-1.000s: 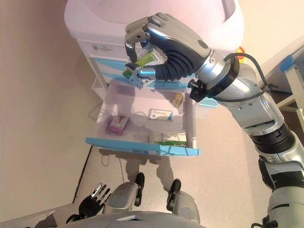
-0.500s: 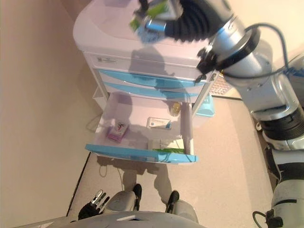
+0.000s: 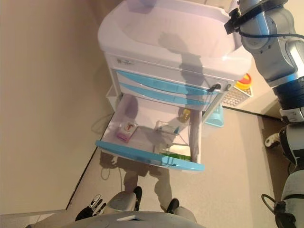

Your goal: Open the drawer and pick up the medicine

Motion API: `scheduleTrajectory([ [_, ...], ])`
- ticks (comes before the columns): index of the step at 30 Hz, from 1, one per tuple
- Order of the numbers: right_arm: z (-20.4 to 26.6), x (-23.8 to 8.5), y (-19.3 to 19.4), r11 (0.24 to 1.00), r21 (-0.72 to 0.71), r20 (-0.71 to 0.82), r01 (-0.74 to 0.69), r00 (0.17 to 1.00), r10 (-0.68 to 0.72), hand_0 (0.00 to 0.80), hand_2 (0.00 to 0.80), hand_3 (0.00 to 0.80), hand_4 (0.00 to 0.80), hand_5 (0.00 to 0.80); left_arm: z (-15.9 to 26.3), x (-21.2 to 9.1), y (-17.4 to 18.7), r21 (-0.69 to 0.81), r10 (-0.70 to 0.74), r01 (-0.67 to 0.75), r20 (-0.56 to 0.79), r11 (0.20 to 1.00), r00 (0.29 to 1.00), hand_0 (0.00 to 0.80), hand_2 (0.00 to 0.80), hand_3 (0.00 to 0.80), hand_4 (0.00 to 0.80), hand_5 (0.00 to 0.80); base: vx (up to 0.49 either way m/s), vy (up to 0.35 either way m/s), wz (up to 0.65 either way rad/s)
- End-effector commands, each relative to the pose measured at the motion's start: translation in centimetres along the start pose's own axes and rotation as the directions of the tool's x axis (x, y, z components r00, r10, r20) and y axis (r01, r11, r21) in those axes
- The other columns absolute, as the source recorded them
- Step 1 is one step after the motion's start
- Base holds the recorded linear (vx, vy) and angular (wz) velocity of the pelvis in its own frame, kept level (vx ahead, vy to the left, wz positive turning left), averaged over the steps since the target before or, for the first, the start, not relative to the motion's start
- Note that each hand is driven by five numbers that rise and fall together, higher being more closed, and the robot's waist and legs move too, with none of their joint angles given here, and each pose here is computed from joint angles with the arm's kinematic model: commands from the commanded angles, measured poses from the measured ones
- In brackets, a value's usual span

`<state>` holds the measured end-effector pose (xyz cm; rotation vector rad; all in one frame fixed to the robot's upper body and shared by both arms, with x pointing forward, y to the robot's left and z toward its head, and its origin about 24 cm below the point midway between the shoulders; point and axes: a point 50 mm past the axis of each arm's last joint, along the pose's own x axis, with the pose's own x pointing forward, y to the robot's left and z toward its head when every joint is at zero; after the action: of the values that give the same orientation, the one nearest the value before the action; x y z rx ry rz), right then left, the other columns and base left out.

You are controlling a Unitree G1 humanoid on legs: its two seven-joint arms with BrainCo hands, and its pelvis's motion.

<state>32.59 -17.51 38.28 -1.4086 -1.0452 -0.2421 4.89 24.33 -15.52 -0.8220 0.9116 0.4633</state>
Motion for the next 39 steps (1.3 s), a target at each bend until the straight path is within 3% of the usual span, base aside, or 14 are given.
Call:
scheduleTrajectory([
  [1, -2.1, 1.7, -2.7, 0.996, -0.078, -0.066, 0.053, 0.996, -0.059, 0.800, 0.800, 0.800, 0.800, 0.800, 0.9, -0.9, 1.4, 0.055, 0.032, -0.032, 0.000, 0.998, 0.999, 0.000, 0.000, 0.000, 0.000, 0.000, -0.008, 0.053, 0.17],
  [10, -6.2, 0.2, 1.1, 0.997, 0.035, -0.276, -0.068, 0.958, 0.075, 0.800, 0.800, 0.800, 0.800, 0.800, 0.9, -0.8, 1.3, 0.066, 0.032, -0.030, -0.025, 0.997, 0.999, 0.000, 0.000, 0.000, 0.000, 0.000, 0.006, 0.062, 0.19],
  [17, -8.9, -2.9, 4.4, 0.982, 0.098, -0.402, -0.161, 0.896, 0.187, 0.800, 0.800, 0.800, 0.800, 0.800, 0.5, -1.0, 1.7, 0.078, 0.042, -0.038, -0.060, 0.996, 0.997, 0.000, 0.000, 0.000, 0.000, 0.000, 0.007, 0.021, 0.12],
  [28, -11.1, -6.6, 6.3, 0.963, 0.012, -0.488, -0.271, 0.839, 0.242, 0.800, 0.800, 0.800, 0.800, 0.800, 0.0, -1.0, 1.7, 0.082, 0.049, -0.043, -0.072, 0.996, 0.996, 0.000, 0.000, 0.000, 0.000, 0.000, 0.017, -0.011, 0.01],
  [39, -13.6, -8.6, 5.3, 0.938, -0.026, -0.606, -0.346, 0.752, 0.260, 0.800, 0.800, 0.800, 0.800, 0.800, 0.0, -1.4, 2.2, 0.057, 0.044, -0.040, -0.077, 0.998, 0.996, 0.000, 0.000, 0.000, 0.000, 0.000, 0.009, -0.003, 0.00],
])
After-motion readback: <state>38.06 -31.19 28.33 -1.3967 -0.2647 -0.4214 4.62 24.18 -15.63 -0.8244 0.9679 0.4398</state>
